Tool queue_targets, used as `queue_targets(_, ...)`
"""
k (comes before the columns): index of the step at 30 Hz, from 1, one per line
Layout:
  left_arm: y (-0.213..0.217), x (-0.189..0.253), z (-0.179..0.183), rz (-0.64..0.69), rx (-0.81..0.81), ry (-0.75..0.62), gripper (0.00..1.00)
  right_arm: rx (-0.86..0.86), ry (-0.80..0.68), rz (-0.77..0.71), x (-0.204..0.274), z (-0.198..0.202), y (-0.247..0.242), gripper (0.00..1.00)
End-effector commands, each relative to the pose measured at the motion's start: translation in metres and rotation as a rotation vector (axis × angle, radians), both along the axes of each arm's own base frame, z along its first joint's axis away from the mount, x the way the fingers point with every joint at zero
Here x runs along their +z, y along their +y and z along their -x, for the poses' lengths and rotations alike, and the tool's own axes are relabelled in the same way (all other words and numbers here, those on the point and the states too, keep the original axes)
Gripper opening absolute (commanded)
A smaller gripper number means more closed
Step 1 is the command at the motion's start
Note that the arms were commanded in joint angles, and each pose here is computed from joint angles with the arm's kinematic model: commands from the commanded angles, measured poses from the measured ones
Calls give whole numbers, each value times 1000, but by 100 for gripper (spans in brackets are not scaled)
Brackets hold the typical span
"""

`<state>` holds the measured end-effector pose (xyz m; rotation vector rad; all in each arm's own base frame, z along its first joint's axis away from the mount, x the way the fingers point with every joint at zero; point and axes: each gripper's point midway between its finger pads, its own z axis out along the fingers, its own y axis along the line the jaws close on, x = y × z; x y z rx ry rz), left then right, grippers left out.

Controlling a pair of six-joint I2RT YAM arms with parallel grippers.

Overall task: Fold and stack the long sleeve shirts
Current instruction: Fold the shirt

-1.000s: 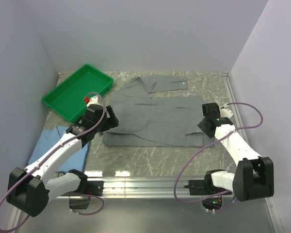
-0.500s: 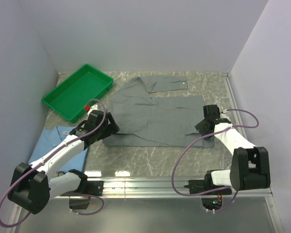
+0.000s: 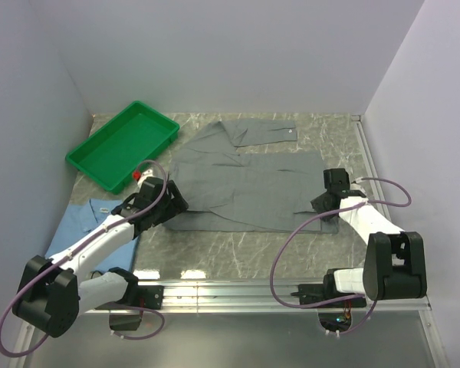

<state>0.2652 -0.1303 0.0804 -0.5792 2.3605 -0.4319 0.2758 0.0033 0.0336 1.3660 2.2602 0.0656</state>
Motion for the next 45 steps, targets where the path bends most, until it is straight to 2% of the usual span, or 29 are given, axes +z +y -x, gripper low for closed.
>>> queue_targets(1, 0, -1, -3, 20, 24, -18, 87, -34, -53, 6, 2, -14, -6, 38)
queue_targets(5, 0, -5, -2, 26, 29, -13, 87, -33, -75, 8, 5, -20, -6, 24)
queue_targets(8, 1, -8, -1, 24, 34, -8, 87, -33, -94, 20, 10, -25, -8, 9)
queue_targets(11, 1, -10, 0, 22, 35, -4, 87, -26, -101, 21, 13, -28, -8, 0)
queue_targets(24, 2, -13, 1, 25, 49, 2, 87, 52, -265, 42, 59, -50, -5, 0)
queue_targets(37, 6, -9, 1, 23, 66, -14, 86, 87, -288, 63, 61, -65, -5, 0)
queue_targets(43, 7, -7, 2, 21, 68, -17, 87, 122, -243, 73, 50, -70, -4, 0)
queue_targets(45, 7, -5, 1, 23, 72, -20, 87, 132, -234, 80, 48, -69, -4, 6)
